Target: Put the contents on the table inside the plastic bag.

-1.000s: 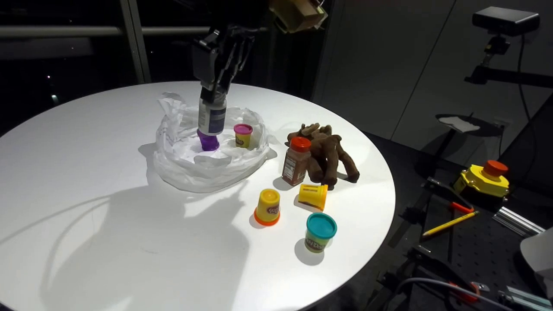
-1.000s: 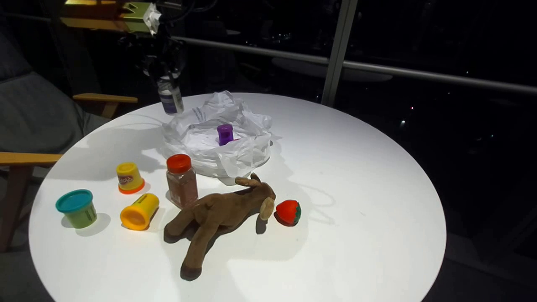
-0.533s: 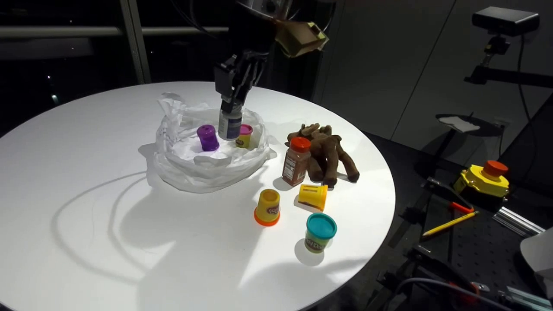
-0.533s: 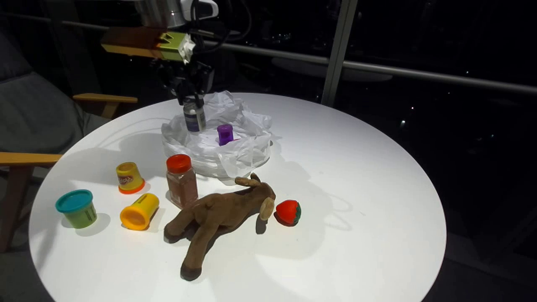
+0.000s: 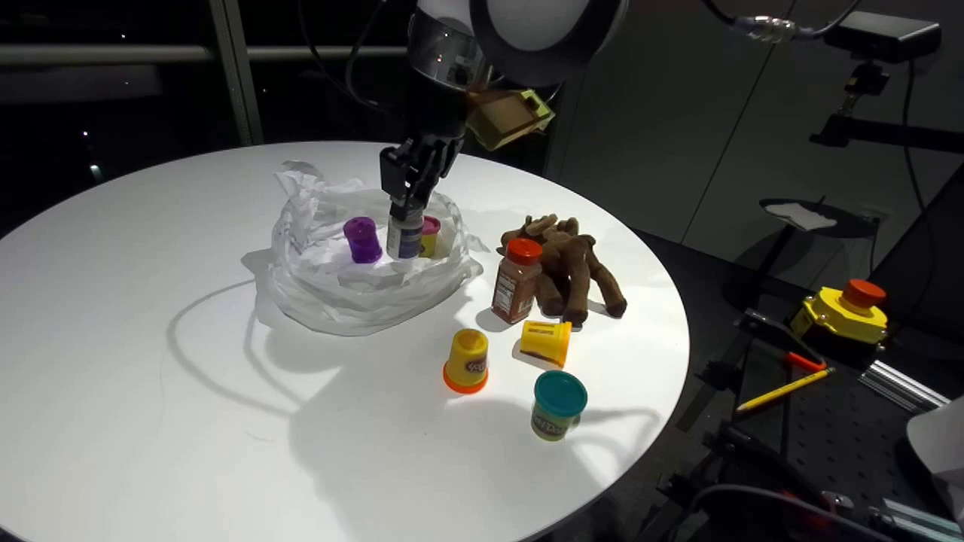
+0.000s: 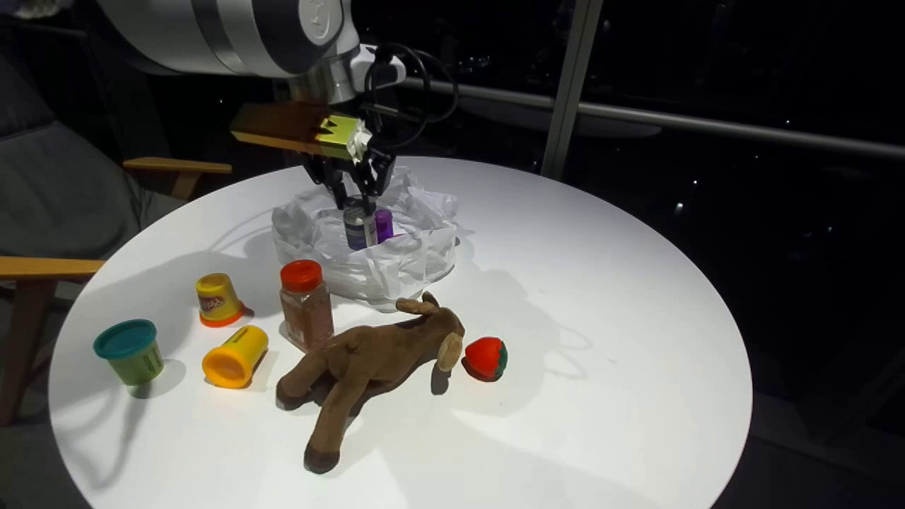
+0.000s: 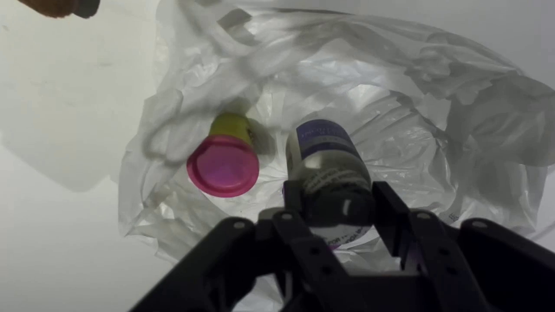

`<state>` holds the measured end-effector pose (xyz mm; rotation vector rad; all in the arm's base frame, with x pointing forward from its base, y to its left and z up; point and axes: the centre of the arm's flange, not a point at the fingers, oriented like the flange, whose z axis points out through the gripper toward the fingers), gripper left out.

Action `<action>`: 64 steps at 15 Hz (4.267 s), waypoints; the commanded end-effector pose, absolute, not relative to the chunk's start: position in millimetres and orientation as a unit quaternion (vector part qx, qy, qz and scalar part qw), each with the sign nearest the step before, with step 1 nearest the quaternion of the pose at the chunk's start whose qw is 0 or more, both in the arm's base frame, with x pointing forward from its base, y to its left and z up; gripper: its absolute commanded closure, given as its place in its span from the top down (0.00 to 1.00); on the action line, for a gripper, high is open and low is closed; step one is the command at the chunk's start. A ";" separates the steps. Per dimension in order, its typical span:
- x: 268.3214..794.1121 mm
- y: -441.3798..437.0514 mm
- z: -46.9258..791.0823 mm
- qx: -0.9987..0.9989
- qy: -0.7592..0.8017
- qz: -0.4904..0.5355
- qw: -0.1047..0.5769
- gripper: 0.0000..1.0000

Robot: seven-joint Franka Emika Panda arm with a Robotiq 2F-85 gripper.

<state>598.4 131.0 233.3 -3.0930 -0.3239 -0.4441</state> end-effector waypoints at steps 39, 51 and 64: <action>509.8 181.6 360.7 -0.997 -0.058 -0.053 -0.016 1.00; 451.0 193.0 272.0 -0.991 -0.121 -0.037 0.045 1.00; 440.8 211.2 191.4 -0.977 -0.198 -0.074 0.041 1.00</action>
